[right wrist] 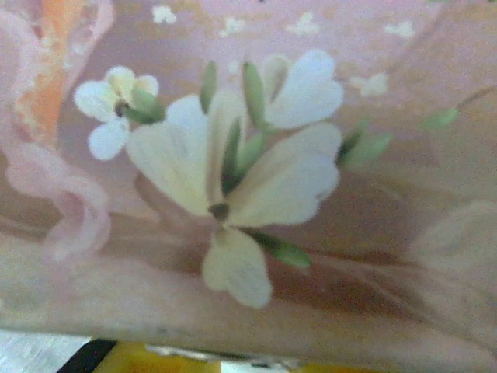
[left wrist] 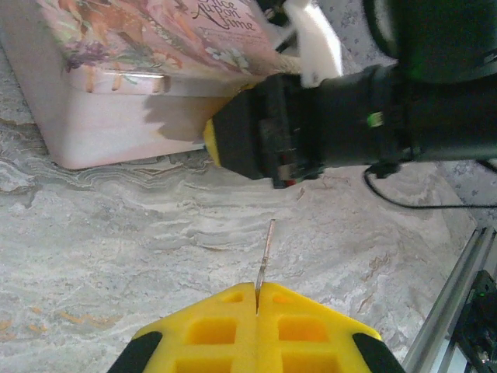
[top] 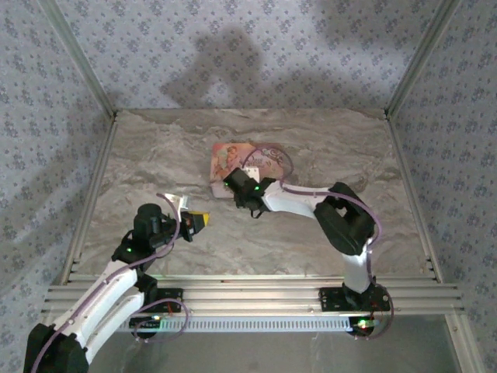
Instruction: Unlock the padlock with the key
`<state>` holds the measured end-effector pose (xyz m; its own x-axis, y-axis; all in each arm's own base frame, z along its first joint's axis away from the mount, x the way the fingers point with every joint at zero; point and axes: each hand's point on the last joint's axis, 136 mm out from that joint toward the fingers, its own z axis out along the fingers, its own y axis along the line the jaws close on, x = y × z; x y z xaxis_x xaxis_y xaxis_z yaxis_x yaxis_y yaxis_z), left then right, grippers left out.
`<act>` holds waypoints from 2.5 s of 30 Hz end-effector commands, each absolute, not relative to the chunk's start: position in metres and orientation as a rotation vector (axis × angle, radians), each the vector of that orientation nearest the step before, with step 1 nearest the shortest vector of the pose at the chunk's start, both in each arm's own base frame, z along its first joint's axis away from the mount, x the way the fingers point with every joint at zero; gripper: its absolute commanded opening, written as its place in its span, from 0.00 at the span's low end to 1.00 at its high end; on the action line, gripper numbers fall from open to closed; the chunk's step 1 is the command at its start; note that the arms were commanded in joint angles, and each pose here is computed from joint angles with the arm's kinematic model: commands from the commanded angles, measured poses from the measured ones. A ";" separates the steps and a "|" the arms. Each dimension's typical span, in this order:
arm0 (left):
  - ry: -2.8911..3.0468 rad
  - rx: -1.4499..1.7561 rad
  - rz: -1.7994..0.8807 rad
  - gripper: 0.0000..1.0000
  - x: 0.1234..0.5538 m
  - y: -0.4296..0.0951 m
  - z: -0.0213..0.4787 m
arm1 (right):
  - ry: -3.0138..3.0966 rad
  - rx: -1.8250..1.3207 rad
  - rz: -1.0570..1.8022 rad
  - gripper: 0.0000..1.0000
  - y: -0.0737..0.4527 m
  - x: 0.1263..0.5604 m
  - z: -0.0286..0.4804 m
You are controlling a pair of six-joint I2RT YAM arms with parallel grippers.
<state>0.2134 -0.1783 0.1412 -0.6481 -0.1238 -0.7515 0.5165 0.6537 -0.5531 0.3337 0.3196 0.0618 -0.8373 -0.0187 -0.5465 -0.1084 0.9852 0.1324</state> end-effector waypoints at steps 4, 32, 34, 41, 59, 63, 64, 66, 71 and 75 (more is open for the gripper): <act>1.963 0.431 -1.037 0.00 0.219 -0.207 0.158 | 2.609 -0.121 0.585 0.00 0.327 0.312 0.117; 1.827 0.443 -0.958 0.00 0.257 -0.261 0.163 | 2.595 0.013 1.213 0.00 0.325 0.298 0.193; 1.841 0.432 -0.963 0.00 0.259 -0.262 0.161 | 2.588 0.023 1.232 0.00 0.326 0.299 0.195; 1.815 0.404 -1.025 0.00 0.260 -0.268 0.163 | 2.603 0.074 1.267 0.00 0.327 0.297 0.187; 1.803 0.401 -1.073 0.00 0.257 -0.269 0.162 | 2.576 0.113 1.325 0.00 0.327 0.298 0.194; 1.798 0.397 -1.080 0.00 0.258 -0.270 0.163 | 2.570 0.112 1.335 0.00 0.327 0.297 0.196; 1.797 0.398 -1.083 0.00 0.259 -0.271 0.163 | 2.568 0.114 1.339 0.00 0.327 0.297 0.196; 1.794 0.397 -1.088 0.00 0.259 -0.271 0.164 | 2.565 0.118 1.348 0.00 0.328 0.297 0.198; 1.805 0.383 -1.082 0.00 0.262 -0.270 0.160 | 2.560 0.116 1.354 0.00 0.328 0.296 0.200; 1.818 0.354 -1.079 0.00 0.264 -0.266 0.155 | 2.558 0.122 1.350 0.00 0.325 0.296 0.199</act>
